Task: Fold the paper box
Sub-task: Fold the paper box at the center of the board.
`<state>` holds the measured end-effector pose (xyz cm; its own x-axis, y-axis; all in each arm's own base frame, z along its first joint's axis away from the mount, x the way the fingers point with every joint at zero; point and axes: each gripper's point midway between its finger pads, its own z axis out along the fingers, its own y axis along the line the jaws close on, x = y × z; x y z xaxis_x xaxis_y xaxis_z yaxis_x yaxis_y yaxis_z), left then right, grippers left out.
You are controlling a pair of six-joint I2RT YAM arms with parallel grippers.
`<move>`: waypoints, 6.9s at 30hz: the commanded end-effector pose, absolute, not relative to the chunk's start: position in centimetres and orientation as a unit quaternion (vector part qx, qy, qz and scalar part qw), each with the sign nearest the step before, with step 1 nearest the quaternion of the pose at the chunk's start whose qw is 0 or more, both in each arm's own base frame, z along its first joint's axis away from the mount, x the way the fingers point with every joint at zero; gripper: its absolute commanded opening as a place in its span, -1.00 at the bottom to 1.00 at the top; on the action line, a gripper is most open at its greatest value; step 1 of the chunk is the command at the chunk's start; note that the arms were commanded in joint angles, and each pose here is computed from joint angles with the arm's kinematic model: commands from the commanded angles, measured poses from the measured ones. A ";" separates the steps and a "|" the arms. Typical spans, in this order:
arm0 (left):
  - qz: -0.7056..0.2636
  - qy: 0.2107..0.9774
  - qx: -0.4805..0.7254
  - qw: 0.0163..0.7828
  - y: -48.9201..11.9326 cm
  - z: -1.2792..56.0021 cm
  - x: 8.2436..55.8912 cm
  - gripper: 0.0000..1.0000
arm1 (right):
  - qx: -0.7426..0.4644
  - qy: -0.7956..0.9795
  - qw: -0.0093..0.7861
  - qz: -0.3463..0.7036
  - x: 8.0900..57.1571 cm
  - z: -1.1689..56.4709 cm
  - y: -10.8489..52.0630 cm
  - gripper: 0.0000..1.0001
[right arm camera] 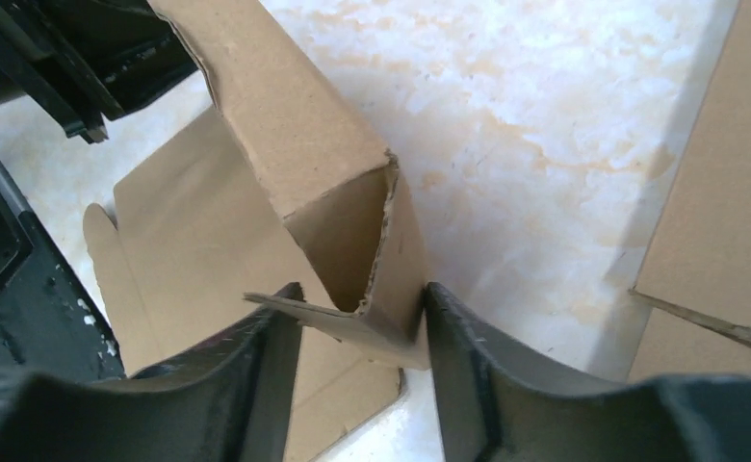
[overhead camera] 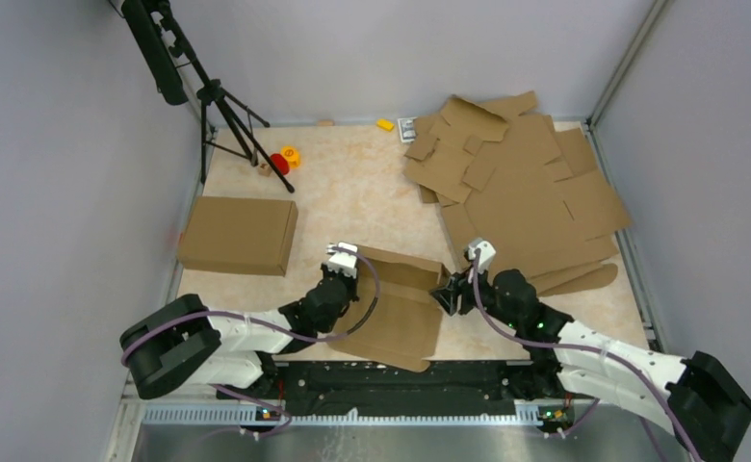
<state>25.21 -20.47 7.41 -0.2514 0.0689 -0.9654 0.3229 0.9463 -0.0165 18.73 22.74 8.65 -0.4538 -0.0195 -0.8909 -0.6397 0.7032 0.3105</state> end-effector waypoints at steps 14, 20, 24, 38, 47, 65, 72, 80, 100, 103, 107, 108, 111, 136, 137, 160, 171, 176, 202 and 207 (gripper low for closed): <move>-0.122 0.776 0.110 0.609 -21.5 8.6 25.7 -1.00 | -0.262 0.773 0.450 0.363 18.0 9.8 25.6 0.11; -0.115 0.777 0.105 0.610 -21.1 8.6 25.7 -1.00 | -0.238 0.772 0.453 0.377 17.6 9.9 25.3 -0.05; -0.113 0.778 0.104 0.610 -21.1 8.5 25.8 -1.00 | -0.235 0.774 0.451 0.379 17.3 10.0 24.9 -0.01; -0.106 0.779 0.099 0.610 -20.7 8.5 25.8 -1.00 | -0.208 0.790 0.445 0.367 16.2 9.7 22.8 0.21; -0.107 0.779 0.099 0.610 -20.7 8.6 25.8 -1.00 | -0.232 0.773 0.447 0.386 15.6 10.3 23.4 -0.18; -0.113 0.780 0.101 0.608 -21.1 8.5 25.8 -1.00 | -0.234 0.778 0.463 0.355 18.4 10.3 24.8 -0.43; -0.113 0.780 0.102 0.607 -21.1 8.4 25.8 -1.00 | -0.228 0.785 0.470 0.333 19.3 10.4 24.7 -0.25; -0.113 0.780 0.102 0.607 -21.1 8.4 25.8 -1.00 | -0.188 0.802 0.486 0.292 21.0 10.3 23.6 -0.33; -0.117 0.779 0.105 0.607 -21.4 8.5 25.7 -1.00 | -0.161 0.818 0.500 0.237 23.0 9.3 24.4 -0.11; -0.117 0.779 0.105 0.607 -21.4 8.5 25.7 -1.00 | -0.147 0.823 0.503 0.218 23.3 9.2 24.1 0.03; -0.118 0.778 0.105 0.608 -21.5 8.6 25.7 -1.00 | -0.115 0.829 0.510 0.199 23.6 9.0 23.3 -0.11; -0.118 0.779 0.105 0.607 -21.4 8.5 25.7 -1.00 | -0.112 0.830 0.510 0.196 23.6 8.9 23.2 -0.14; -0.119 0.778 0.105 0.608 -21.5 8.6 25.7 -1.00 | -0.110 0.832 0.509 0.193 23.7 8.8 23.2 -0.28; -0.116 0.781 0.101 0.605 -21.6 8.4 25.9 -1.00 | -0.216 0.783 0.497 0.306 17.8 11.0 23.2 0.26; -0.115 0.782 0.101 0.604 -21.6 8.4 25.9 -1.00 | -0.221 0.776 0.499 0.316 17.6 11.4 23.4 0.24; -0.118 0.781 0.102 0.605 -21.7 8.5 25.8 -1.00 | -0.224 0.794 0.491 0.280 19.6 10.3 24.6 -0.43; -0.120 0.780 0.104 0.605 -21.8 8.5 25.7 -1.00 | -0.160 0.816 0.505 0.231 21.7 9.9 23.2 -0.29; -0.122 0.779 0.103 0.606 -21.8 8.6 25.7 -1.00 | -0.136 0.825 0.511 0.198 22.5 9.6 22.2 -0.35; -0.125 0.779 0.103 0.606 -22.0 8.6 25.7 -1.00 | -0.117 0.836 0.512 0.156 24.7 9.1 22.8 -0.42; -0.127 0.778 0.103 0.607 -22.1 8.9 25.8 -1.00 | -0.106 0.836 0.515 0.154 25.1 9.2 22.9 -0.58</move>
<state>25.31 -20.80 6.98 -0.2739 0.0677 -0.9594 0.3027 0.9529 -0.0192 23.55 21.64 6.64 -0.4959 -0.0917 -0.8635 -0.3574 0.9278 0.1067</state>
